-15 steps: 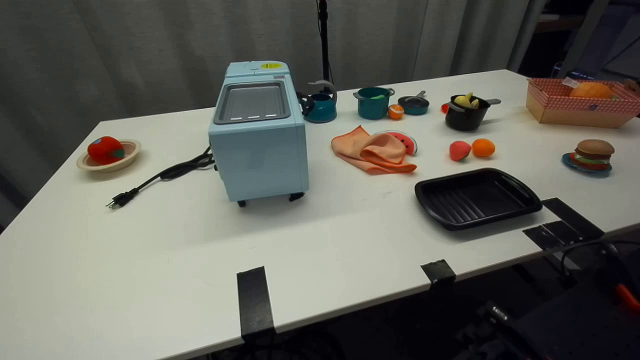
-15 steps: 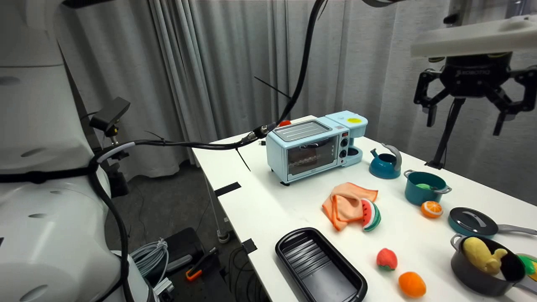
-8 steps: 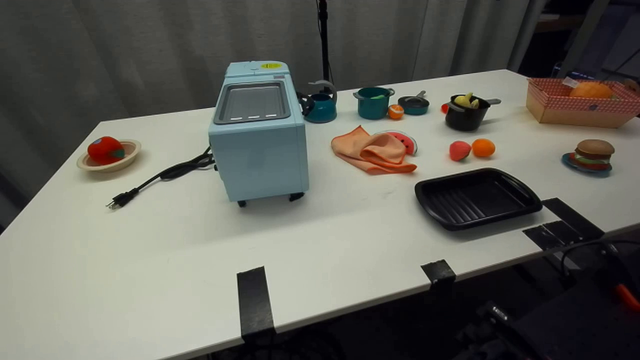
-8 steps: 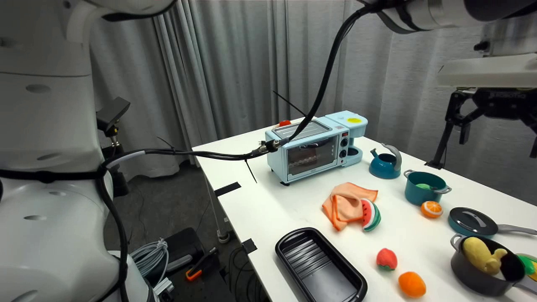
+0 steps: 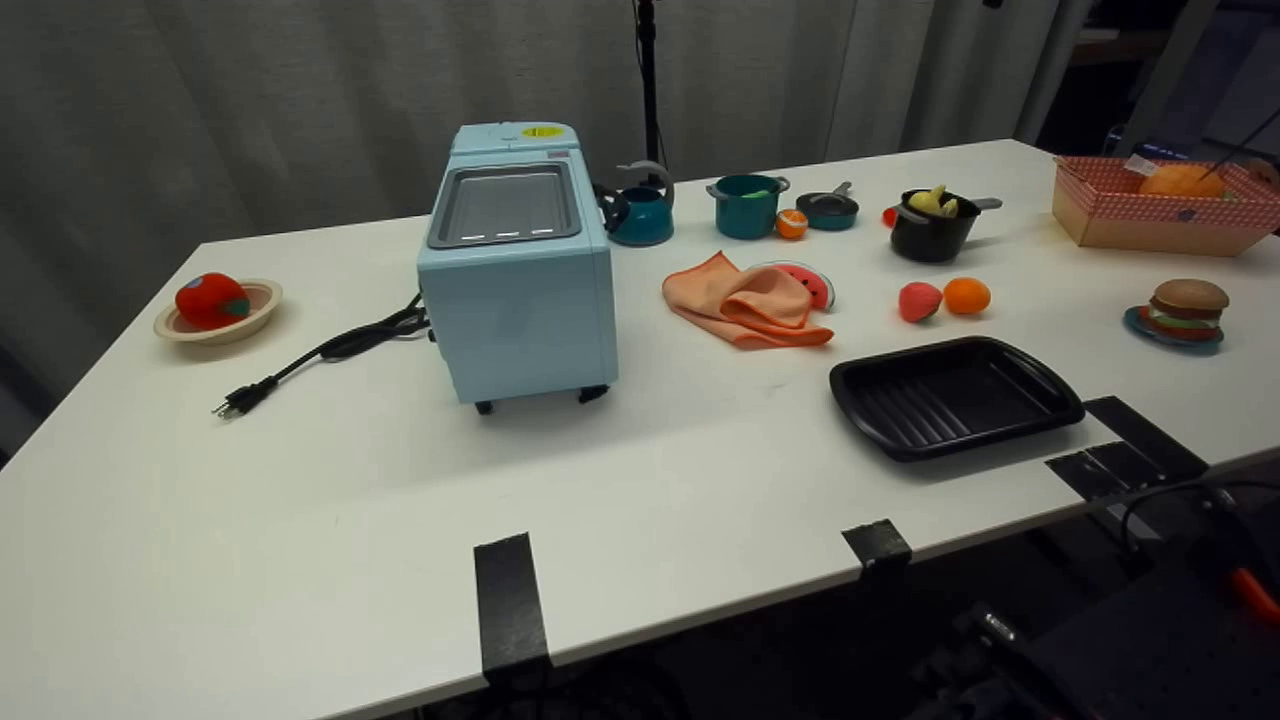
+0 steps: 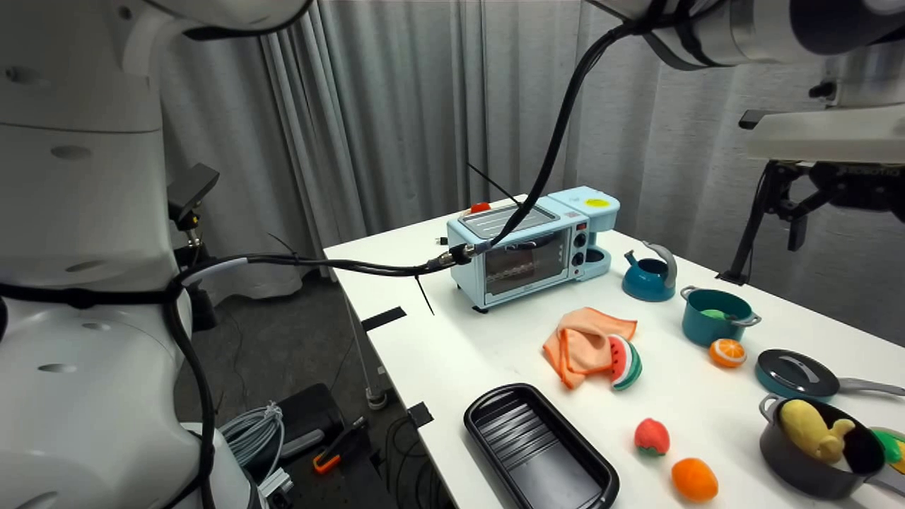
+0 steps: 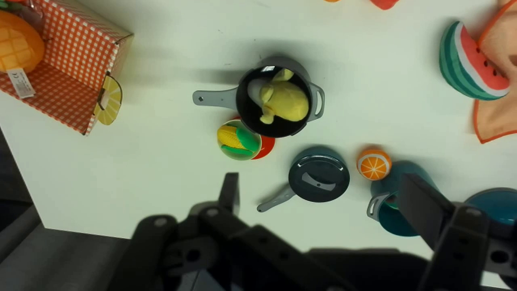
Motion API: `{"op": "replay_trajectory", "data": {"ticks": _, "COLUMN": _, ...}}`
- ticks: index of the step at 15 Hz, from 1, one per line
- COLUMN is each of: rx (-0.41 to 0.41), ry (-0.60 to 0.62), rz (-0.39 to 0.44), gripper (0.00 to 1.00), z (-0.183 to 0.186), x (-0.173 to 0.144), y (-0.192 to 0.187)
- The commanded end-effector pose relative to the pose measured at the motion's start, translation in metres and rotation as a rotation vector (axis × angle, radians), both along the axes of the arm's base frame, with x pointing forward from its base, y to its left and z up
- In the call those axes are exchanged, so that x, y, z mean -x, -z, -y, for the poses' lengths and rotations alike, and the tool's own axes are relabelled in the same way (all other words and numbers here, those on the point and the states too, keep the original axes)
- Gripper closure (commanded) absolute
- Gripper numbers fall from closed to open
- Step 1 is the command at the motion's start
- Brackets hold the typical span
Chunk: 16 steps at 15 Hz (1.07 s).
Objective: Pick the banana plushy from the pot and it on the black tray
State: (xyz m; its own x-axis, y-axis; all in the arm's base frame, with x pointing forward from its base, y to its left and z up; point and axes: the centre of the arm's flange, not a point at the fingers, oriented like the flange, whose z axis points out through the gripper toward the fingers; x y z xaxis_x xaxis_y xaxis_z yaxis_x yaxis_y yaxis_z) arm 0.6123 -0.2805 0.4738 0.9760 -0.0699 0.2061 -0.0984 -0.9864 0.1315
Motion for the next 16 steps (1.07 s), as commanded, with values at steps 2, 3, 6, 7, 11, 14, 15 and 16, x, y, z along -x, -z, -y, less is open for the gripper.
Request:
{"op": "replay_trajectory", "data": {"ticks": 2, "rx": 0.012, "ry": 0.0, "rz": -0.018, "gripper": 0.0, "z": -0.001, "x": -0.007, "y": 0.001}}
{"op": "replay_trajectory", "data": {"ticks": 3, "rx": 0.016, "ry": -0.009, "rz": -0.041, "gripper": 0.0, "z": -0.001, "x": -0.014, "y": 0.004}}
{"op": "replay_trajectory", "data": {"ticks": 6, "rx": 0.017, "ry": 0.015, "rz": -0.108, "gripper": 0.0, "z": 0.003, "x": -0.039, "y": 0.027}}
{"op": "replay_trajectory", "data": {"ticks": 7, "rx": 0.015, "ry": 0.027, "rz": -0.125, "gripper": 0.0, "z": 0.007, "x": -0.044, "y": 0.033}}
{"op": "replay_trajectory", "data": {"ticks": 11, "rx": -0.009, "ry": 0.034, "rz": -0.183, "gripper": 0.0, "z": 0.017, "x": -0.065, "y": 0.064}}
{"op": "replay_trajectory", "data": {"ticks": 14, "rx": -0.014, "ry": 0.042, "rz": -0.208, "gripper": 0.0, "z": 0.025, "x": -0.081, "y": 0.088}}
{"op": "replay_trajectory", "data": {"ticks": 15, "rx": -0.009, "ry": 0.051, "rz": -0.208, "gripper": 0.0, "z": 0.028, "x": -0.086, "y": 0.096}}
{"op": "replay_trajectory", "data": {"ticks": 16, "rx": -0.005, "ry": 0.063, "rz": -0.209, "gripper": 0.0, "z": 0.031, "x": -0.091, "y": 0.106}}
